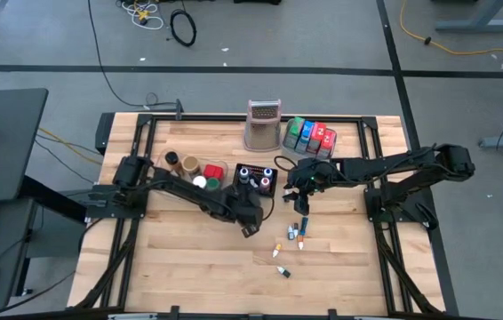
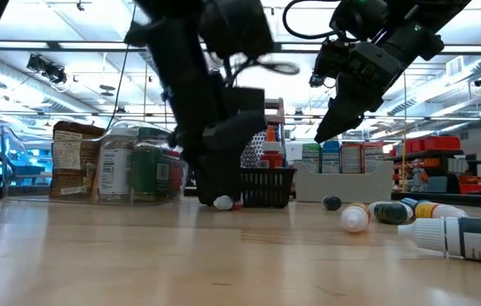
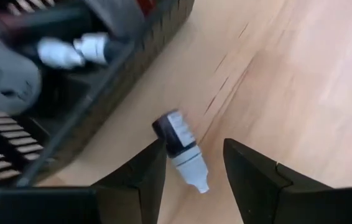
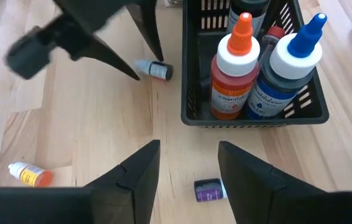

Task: Pick & Place Kitchen Items
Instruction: Put the small red food coloring bottle into the black bin

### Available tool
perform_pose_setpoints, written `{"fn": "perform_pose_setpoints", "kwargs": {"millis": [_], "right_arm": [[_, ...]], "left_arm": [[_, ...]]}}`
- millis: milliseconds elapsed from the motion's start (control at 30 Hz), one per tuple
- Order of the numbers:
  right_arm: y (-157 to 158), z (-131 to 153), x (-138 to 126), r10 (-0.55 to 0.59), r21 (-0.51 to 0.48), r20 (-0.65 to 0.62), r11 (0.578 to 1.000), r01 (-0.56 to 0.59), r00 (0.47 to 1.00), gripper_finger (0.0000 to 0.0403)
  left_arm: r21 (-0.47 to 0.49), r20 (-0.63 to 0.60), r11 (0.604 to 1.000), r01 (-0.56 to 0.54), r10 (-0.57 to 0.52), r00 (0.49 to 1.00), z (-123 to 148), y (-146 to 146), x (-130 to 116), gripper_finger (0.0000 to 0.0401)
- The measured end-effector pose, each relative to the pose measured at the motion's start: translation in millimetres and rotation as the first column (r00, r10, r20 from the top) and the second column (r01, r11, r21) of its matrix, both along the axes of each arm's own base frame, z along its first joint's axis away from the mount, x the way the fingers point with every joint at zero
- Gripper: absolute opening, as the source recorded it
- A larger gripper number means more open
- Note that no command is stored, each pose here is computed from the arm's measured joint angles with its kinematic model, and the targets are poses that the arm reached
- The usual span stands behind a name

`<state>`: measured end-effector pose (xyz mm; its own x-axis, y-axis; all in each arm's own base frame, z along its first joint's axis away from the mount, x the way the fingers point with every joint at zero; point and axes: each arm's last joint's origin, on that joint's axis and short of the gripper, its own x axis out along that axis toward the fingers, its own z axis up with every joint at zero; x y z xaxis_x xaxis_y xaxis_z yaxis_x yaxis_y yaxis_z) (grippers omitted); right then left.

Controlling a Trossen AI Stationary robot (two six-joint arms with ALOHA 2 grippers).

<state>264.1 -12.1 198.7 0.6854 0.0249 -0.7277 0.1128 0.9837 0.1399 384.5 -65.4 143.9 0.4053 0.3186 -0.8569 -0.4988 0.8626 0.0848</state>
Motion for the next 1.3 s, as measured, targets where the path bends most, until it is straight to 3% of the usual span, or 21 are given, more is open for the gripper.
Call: {"fn": "perform_pose_setpoints", "kwargs": {"millis": [133,333,600,733,900,1133,1300], "right_arm": [[0,0,0,0.0,0.0,0.0,1.0,0.0,1.0,0.0171],[0,0,0,0.0,0.0,0.001,1.0,0.0,1.0,0.0171],[0,0,0,0.0,0.0,0.001,1.0,0.0,1.0,0.0171],[0,0,0,0.0,0.0,0.001,1.0,0.0,1.0,0.0171],[0,0,0,0.0,0.0,0.001,1.0,0.0,1.0,0.0171],[0,0,0,0.0,0.0,0.002,1.0,0.0,1.0,0.0171],[0,0,0,0.0,0.0,0.002,1.0,0.0,1.0,0.0171]], "left_arm": [[-0.059,-0.007,0.998,-0.007,0.007,1.0,-13,8,-5,0.0168],[-0.057,0.016,0.998,0.009,-0.008,1.0,-17,14,-6,0.0163],[-0.07,0.029,0.996,0.047,-0.045,0.999,-14,13,-2,0.0089],[-0.018,0.059,0.996,0.09,-0.088,0.994,-6,13,6,0.0076],[0.044,0.045,0.992,0.115,-0.117,0.992,12,12,15,0.0103],[0.178,-0.026,0.981,0.08,-0.076,0.997,39,15,19,0.0093],[0.255,-0.067,0.967,0.028,-0.011,0.998,45,22,16,0.0084]]}}
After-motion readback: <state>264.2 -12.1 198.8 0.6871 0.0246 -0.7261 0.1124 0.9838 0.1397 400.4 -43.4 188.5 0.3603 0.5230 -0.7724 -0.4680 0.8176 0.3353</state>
